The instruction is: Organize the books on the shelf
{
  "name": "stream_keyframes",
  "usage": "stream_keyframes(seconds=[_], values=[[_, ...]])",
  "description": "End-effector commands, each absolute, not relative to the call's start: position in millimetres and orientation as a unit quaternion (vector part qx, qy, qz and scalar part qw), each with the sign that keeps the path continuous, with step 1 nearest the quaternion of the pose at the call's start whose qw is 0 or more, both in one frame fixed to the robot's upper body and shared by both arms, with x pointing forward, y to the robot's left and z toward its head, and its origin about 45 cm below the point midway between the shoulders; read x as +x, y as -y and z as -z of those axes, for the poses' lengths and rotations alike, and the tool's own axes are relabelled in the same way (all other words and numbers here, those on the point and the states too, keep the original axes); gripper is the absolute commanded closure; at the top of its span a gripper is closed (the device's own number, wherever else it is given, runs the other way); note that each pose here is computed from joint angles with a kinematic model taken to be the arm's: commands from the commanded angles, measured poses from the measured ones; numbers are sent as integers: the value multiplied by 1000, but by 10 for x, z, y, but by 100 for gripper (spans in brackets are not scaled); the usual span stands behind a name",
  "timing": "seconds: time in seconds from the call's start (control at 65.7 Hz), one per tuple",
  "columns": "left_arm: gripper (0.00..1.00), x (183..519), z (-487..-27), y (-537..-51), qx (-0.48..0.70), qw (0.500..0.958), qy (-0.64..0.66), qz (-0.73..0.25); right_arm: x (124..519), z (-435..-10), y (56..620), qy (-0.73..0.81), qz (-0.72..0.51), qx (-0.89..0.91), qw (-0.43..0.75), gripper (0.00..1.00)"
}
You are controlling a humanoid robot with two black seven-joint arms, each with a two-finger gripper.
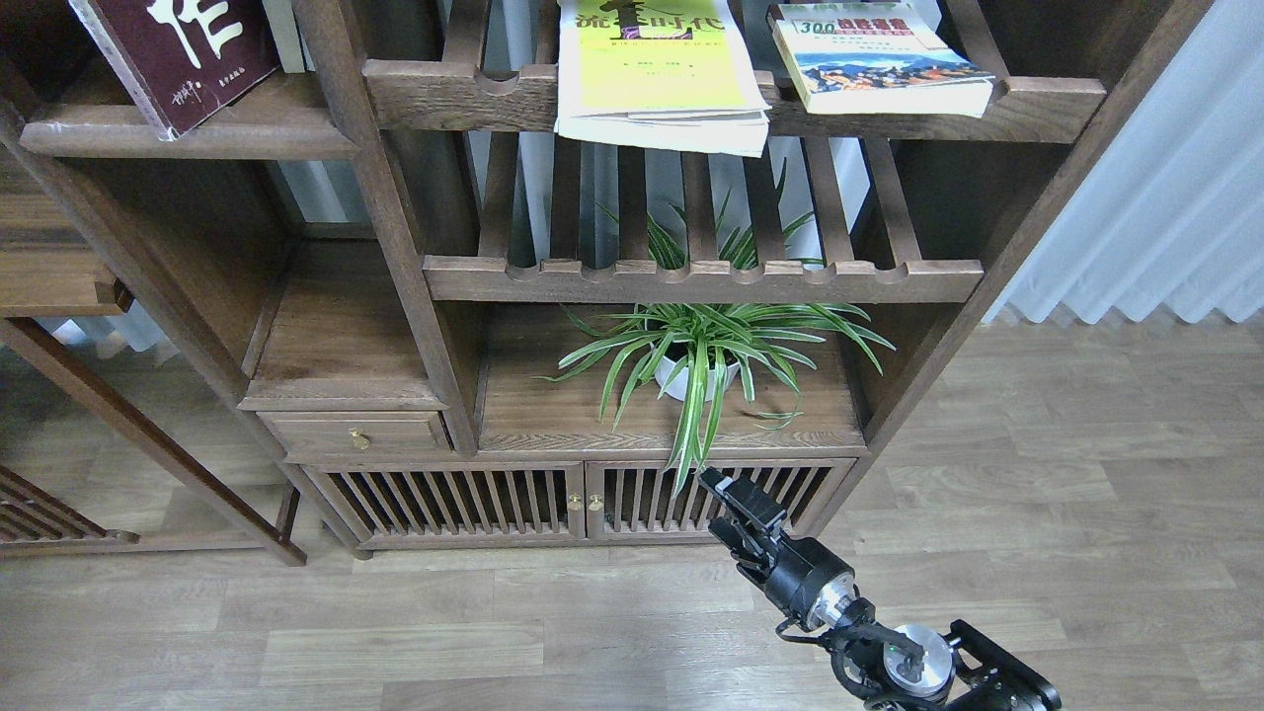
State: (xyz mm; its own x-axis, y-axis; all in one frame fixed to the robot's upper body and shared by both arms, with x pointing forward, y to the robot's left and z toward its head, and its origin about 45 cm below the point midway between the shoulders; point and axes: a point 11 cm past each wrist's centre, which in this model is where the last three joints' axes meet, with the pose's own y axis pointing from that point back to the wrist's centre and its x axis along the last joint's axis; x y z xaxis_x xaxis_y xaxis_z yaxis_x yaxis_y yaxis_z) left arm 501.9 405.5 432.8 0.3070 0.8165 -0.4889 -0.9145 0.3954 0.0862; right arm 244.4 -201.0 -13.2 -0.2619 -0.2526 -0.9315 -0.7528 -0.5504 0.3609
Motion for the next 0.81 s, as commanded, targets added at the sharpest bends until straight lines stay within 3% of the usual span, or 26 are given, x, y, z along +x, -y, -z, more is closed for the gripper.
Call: stream_keyframes(seconds=[0.0,0.046,0.137,0.792], values=[[87,5010,-4296,-4071,-116,799,-243,-537,2450,128,2010,-435,-664,-578,189,1],[95,5010,-4313,-4072,-129,798,-248,-534,2447,132,2012,-436,-664,-578,188,1],[97,5012,-4320,-4063,-135,798,-250,-531,2441,136,2013,-436,-664,-577,188,1],[98,5030,-4534,-4278,-151,781,-235,-559,2458,120,2012,-435,-664,-577,193,1]])
